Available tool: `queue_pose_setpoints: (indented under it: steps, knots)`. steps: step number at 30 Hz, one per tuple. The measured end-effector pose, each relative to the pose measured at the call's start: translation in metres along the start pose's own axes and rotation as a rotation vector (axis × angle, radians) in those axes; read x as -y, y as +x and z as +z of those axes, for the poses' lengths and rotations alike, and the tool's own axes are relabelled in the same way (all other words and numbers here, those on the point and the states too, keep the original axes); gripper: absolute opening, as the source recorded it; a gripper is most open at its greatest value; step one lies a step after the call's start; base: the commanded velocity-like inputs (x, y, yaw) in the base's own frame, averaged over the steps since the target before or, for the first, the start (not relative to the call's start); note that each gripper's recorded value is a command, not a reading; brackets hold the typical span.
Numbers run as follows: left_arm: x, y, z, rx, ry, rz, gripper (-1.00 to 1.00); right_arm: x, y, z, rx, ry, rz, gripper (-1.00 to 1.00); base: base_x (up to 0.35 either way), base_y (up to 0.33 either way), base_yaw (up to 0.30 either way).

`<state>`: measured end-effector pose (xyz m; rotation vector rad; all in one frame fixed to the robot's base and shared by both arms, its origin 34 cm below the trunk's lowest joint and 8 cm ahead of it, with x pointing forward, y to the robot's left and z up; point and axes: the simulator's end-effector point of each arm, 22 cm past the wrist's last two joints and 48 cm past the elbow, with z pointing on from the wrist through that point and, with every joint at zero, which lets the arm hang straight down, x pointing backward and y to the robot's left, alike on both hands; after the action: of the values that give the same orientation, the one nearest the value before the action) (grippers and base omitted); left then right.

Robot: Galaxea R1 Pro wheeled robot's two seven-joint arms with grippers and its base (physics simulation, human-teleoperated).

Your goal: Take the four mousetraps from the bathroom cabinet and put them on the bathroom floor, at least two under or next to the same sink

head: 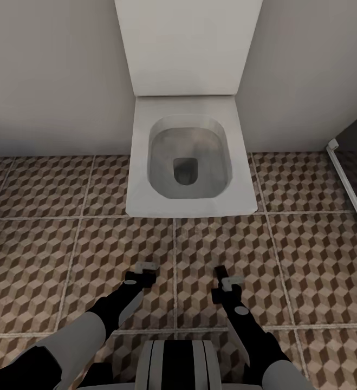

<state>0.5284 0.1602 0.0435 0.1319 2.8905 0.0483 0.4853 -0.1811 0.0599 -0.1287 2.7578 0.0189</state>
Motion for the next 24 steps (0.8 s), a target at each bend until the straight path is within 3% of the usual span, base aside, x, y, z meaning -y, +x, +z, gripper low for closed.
queue_pose_setpoints:
  steps: [24]
  knots:
    - [-0.0015, 0.006, 0.0008, -0.013, -0.005, 0.002, -1.0, 0.0001, 0.0068, 0.0002, -0.015, 0.001, -0.001, -1.0, 0.0, 0.0, 0.0]
